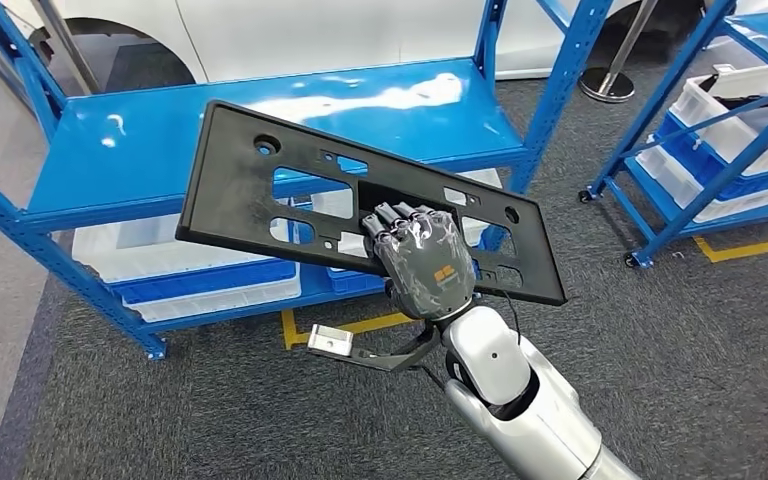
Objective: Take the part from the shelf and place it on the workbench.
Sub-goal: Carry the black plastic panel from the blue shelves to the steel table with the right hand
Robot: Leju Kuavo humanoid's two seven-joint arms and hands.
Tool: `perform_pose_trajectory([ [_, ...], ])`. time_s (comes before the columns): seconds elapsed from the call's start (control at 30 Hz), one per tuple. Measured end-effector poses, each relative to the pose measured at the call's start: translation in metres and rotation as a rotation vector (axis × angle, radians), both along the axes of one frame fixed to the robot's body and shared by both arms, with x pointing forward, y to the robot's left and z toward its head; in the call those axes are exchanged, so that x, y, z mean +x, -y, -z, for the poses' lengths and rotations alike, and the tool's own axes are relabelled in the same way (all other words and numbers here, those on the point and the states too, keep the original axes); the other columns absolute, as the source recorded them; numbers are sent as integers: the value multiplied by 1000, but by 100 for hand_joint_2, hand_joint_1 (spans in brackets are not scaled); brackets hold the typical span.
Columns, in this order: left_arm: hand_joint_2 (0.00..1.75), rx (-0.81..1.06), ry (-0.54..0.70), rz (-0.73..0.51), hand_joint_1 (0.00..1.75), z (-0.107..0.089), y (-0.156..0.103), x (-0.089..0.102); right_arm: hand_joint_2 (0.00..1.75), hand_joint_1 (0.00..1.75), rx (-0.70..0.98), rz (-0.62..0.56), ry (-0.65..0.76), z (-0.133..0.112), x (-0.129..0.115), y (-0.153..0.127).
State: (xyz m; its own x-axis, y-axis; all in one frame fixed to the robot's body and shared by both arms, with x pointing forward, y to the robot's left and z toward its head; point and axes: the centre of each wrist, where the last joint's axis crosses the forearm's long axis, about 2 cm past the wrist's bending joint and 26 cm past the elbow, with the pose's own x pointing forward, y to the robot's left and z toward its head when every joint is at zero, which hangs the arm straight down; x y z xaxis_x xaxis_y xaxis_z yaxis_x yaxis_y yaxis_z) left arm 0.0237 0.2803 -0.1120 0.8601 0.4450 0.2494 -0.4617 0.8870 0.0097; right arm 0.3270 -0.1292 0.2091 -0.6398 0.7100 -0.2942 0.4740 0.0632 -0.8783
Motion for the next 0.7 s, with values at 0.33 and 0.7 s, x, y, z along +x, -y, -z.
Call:
perform_pose_trajectory([
  [0.33,175,34,28,55,0,0,0,1,175,173,39,11,25,-7,-12,0],
  [0.7,175,44,25,84,0,0,-2,-3,175,173,48,18,22,-5,-16,5],
])
